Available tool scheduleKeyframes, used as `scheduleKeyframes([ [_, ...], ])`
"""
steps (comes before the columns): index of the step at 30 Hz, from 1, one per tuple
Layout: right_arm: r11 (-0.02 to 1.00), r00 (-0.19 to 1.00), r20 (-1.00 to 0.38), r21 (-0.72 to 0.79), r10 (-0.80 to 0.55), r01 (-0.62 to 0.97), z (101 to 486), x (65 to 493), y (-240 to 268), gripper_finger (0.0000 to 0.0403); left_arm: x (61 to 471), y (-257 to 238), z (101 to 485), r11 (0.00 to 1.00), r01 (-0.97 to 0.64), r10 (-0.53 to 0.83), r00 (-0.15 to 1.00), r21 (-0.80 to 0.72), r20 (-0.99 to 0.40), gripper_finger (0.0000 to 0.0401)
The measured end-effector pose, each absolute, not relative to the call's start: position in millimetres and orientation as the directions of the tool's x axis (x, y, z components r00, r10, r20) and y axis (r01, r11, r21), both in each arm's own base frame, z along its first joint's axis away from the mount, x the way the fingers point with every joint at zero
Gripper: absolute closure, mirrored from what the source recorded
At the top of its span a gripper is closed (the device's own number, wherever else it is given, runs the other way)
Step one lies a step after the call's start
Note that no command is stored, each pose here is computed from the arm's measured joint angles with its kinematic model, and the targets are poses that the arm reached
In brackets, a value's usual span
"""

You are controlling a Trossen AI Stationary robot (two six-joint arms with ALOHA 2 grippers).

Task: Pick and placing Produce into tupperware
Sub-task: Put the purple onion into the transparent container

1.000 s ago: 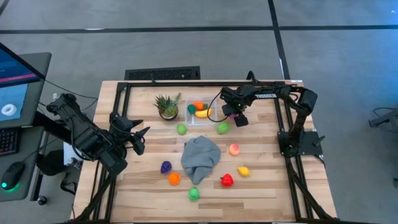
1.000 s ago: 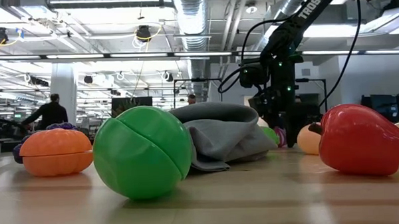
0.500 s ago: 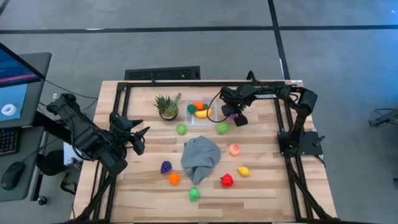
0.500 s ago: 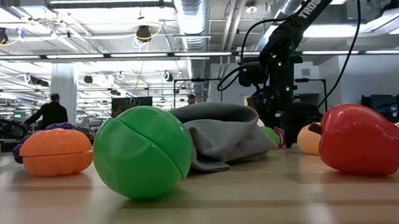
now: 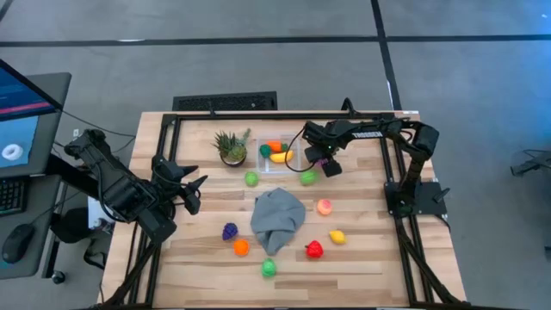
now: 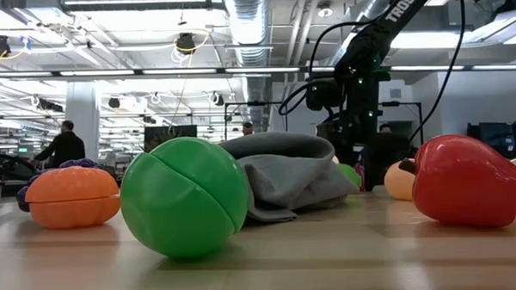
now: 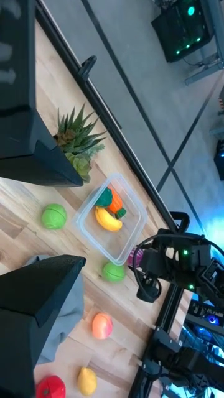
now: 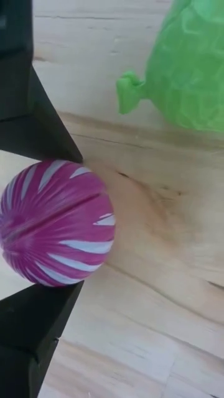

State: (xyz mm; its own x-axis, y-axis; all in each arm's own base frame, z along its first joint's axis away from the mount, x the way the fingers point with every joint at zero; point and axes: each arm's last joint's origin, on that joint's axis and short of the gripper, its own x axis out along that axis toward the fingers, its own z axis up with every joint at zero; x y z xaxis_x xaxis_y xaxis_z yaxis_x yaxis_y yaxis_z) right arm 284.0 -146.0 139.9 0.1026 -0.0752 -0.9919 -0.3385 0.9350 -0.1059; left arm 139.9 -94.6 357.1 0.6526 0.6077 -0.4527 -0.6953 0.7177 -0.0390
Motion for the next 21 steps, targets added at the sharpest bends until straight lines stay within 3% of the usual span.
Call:
scheduleKeyframes([
  [7,0.952,0.1,-0.992,-0.101,-0.075,-0.291,140.0,283.8,-145.9,0.0113,139.9,-94.6,357.0,0.718,-0.695,0.607,0.653,-0.039,-0.453,0.0221],
  [21,0.981,0.07,-0.995,-0.077,-0.065,-0.18,140.0,280.5,-145.8,0.0116,139.7,-94.5,357.1,0.721,-0.693,0.608,0.652,-0.029,-0.454,0.0221],
])
